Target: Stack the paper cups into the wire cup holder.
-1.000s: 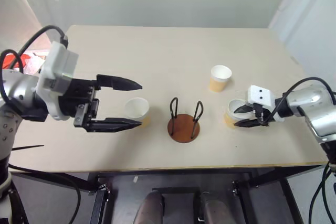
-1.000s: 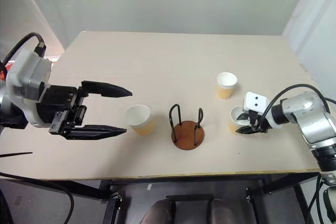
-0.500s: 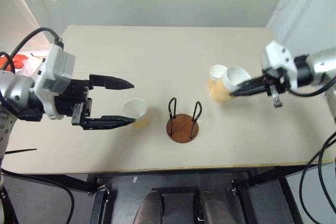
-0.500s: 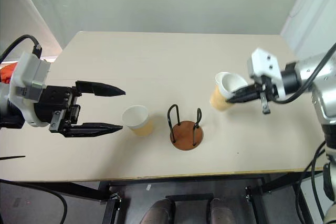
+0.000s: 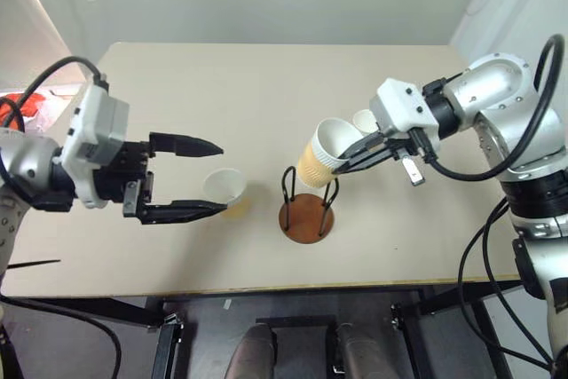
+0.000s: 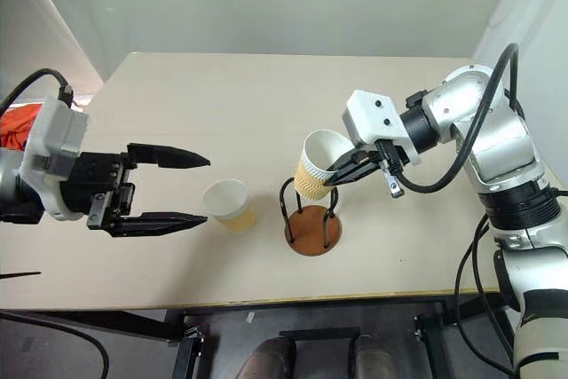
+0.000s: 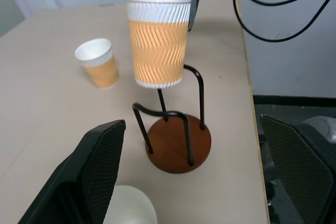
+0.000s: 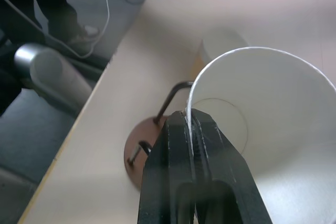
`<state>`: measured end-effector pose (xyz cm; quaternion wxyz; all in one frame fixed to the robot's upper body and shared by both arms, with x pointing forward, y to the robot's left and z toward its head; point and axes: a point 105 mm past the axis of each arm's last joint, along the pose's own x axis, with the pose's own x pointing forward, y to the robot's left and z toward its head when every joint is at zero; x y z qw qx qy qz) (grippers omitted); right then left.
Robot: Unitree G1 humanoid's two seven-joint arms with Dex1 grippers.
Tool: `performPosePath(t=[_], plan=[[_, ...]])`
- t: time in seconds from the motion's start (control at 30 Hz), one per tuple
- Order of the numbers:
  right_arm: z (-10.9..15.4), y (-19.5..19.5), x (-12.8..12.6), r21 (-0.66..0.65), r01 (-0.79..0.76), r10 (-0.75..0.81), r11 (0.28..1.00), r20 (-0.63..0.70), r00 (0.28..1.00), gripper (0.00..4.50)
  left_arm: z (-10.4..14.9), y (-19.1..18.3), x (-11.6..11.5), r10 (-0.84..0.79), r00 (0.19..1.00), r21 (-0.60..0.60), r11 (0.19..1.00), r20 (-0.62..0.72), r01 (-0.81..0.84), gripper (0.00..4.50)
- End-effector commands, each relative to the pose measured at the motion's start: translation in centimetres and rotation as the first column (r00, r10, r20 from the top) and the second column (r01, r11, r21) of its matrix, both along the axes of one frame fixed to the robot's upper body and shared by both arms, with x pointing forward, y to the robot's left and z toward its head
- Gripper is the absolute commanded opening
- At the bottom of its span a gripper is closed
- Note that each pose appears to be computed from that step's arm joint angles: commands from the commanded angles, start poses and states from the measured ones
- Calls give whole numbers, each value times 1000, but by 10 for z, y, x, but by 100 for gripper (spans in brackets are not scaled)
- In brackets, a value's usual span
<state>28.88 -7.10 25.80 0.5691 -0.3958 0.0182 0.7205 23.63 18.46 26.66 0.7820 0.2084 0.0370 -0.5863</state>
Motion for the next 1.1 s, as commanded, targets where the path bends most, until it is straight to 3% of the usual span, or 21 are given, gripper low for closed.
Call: performPosePath(t=[0.03, 0.1, 0.2, 0.37, 0.5, 0.67, 0.8, 0.87, 0.93, 1.1], plan=[[0, 2, -2, -15, -23, 23, 1000, 37, 999, 1, 11, 0, -5, 12, 998, 18, 1000, 58, -14, 450], [-1, 4, -2, -25, -31, 32, 999, 37, 999, 1, 13, 2, -3, 28, 997, 17, 999, 68, -29, 450], [-3, 6, -2, -33, -36, 37, 999, 33, 999, 68, 12, 3, 0, 45, 996, 21, 999, 71, -47, 450], [1, 9, -2, -20, -43, 43, 999, 44, 998, 223, 11, 1, 3, 56, 995, 21, 998, 83, -58, 450], [16, 4, 16, 52, 41, -45, 998, 88, 995, 355, 13, 3, 29, 173, 968, 12, 984, 182, -179, 450], [29, -26, 80, 136, 334, -350, 933, 124, 929, 355, 12, -3, 71, 329, 907, 1, 940, 264, -341, 450], [20, -52, 116, 187, 492, -504, 850, 18, 864, 355, 14, -18, 87, 337, 900, -36, 939, 276, -341, 450], [5, -69, 133, 175, 597, -604, 783, -13, 797, 355, 13, -30, 89, 314, 908, -37, 948, 279, -316, 450], [-9, -80, 143, 149, 663, -670, 733, -6, 742, 355, 14, -36, 88, 302, 913, -55, 953, 274, -299, 450], [-29, -82, 149, 101, 694, -697, 713, -3, 717, 355, 12, -38, 82, 289, 920, -48, 957, 266, -286, 450]])
